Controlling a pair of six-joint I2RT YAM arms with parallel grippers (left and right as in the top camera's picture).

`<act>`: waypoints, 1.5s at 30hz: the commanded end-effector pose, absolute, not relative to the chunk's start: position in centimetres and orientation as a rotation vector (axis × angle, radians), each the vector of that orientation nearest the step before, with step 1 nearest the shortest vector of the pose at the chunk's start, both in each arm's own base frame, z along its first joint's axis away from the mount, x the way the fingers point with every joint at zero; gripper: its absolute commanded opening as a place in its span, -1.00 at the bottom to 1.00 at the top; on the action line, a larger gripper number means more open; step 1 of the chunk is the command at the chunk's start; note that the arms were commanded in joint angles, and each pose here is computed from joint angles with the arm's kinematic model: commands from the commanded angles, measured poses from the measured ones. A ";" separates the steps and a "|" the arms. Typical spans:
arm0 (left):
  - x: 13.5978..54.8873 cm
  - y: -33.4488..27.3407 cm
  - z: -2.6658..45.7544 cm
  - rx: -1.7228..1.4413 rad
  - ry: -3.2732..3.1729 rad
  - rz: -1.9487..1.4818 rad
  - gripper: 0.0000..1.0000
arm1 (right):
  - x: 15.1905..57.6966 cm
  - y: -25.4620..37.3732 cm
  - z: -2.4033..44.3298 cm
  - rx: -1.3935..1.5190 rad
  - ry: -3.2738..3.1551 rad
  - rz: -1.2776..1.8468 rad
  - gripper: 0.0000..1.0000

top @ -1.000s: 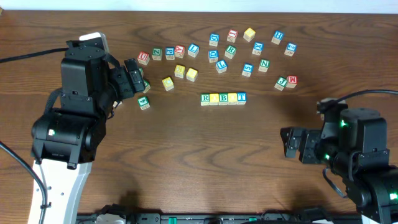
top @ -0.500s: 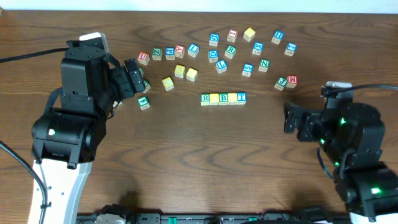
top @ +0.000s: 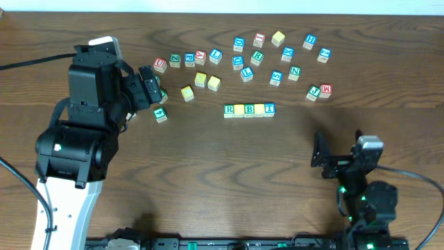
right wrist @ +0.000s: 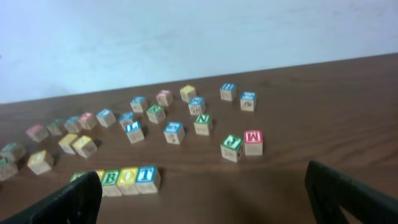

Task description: Spell out ROBOT

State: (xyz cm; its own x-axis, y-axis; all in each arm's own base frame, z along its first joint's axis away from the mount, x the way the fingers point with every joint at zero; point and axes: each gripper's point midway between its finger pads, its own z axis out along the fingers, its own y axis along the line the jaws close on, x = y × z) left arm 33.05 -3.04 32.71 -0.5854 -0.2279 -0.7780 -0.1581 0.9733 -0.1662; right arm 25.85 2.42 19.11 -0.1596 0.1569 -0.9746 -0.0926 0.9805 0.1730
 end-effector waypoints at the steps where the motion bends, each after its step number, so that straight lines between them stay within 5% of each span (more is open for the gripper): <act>1: 33.1 -2.7 33.5 -0.270 2.187 -0.082 0.96 | 25.5 2.4 17.5 0.030 1.684 0.210 0.99; 45: 32.7 -2.6 32.9 -0.270 2.214 -0.073 0.96 | 24.6 1.4 15.7 0.044 1.647 0.138 0.99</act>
